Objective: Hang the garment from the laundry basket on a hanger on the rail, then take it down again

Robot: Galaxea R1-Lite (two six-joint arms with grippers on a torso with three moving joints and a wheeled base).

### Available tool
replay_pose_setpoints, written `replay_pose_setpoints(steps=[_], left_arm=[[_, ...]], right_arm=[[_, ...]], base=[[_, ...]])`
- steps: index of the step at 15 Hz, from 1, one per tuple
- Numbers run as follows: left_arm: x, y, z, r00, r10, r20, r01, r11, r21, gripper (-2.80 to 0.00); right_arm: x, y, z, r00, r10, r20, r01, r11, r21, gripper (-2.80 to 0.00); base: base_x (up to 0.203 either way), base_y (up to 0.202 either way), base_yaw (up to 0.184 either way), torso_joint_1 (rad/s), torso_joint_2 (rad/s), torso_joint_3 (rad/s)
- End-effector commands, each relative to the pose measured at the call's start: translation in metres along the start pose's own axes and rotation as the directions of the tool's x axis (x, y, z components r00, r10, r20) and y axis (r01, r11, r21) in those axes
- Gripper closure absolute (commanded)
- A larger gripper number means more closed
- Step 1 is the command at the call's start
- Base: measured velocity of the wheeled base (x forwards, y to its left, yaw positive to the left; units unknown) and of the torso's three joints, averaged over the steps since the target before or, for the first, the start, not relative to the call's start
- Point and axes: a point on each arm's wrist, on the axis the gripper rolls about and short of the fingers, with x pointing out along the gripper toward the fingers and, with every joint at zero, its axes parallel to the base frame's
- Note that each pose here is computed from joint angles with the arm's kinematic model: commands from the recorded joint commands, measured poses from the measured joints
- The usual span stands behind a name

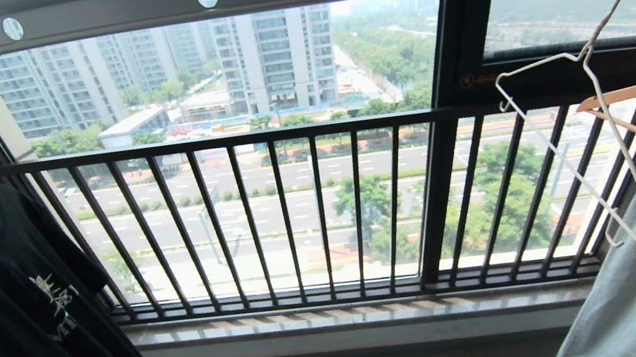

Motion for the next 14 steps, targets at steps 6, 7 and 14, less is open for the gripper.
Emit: replay_pose_setpoints(steps=[6,7,14], left_arm=[[0.000,0.000,0.000,1.000,0.004,0.001,-0.003,0.999,-0.047,0.00],[0.000,0.000,0.000,1.000,0.004,0.001,-0.003,0.998,-0.059,0.00],[0.000,0.000,0.000,1.000,0.004,0.001,-0.003,0.998,-0.060,0.00]], right_arm=[[0.031,0.021,-0.075,0.980,0.195,-0.037,-0.195,0.981,-0.002,0.00],[0.034,0.023,-0.085,0.975,0.218,-0.044,-0.219,0.975,-0.031,0.00],[0.032,0.025,-0.097,0.949,0.285,-0.139,-0.281,0.959,0.046,0.00]], base=[[0.000,0.000,0.000,0.000,0.00,0.000],[0.000,0.000,0.000,0.000,0.00,0.000],[0.000,0.000,0.000,0.000,0.00,0.000]])
